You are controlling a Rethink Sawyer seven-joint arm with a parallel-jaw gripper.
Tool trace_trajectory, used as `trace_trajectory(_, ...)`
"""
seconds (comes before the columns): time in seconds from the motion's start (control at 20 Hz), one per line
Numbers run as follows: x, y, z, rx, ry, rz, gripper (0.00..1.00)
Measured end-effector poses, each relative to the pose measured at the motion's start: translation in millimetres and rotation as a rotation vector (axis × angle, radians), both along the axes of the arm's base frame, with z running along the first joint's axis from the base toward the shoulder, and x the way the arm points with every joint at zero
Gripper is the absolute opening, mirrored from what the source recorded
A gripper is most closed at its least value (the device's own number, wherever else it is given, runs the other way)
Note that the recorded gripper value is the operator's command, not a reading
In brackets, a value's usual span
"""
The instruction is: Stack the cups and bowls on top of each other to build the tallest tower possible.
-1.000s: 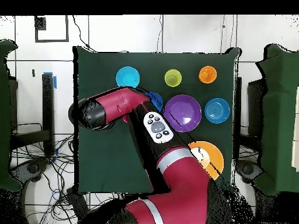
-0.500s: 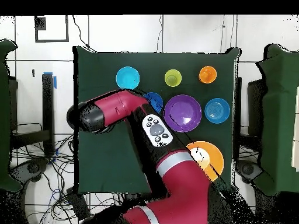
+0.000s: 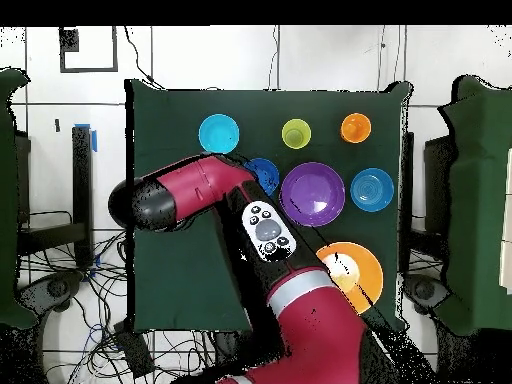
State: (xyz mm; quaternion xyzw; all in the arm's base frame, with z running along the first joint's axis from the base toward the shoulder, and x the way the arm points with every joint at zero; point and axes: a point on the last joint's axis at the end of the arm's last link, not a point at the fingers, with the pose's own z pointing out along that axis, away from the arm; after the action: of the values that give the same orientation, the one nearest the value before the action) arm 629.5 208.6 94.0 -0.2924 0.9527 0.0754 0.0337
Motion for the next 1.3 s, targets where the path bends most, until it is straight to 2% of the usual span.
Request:
trace_trajectory(0.5, 1.4, -3, 21, -0.006, -0.005, -0.012, 0.00)
trace_trajectory(1.3, -2.3, 6, 24, 0.005, -0.004, 0.003, 0.00)
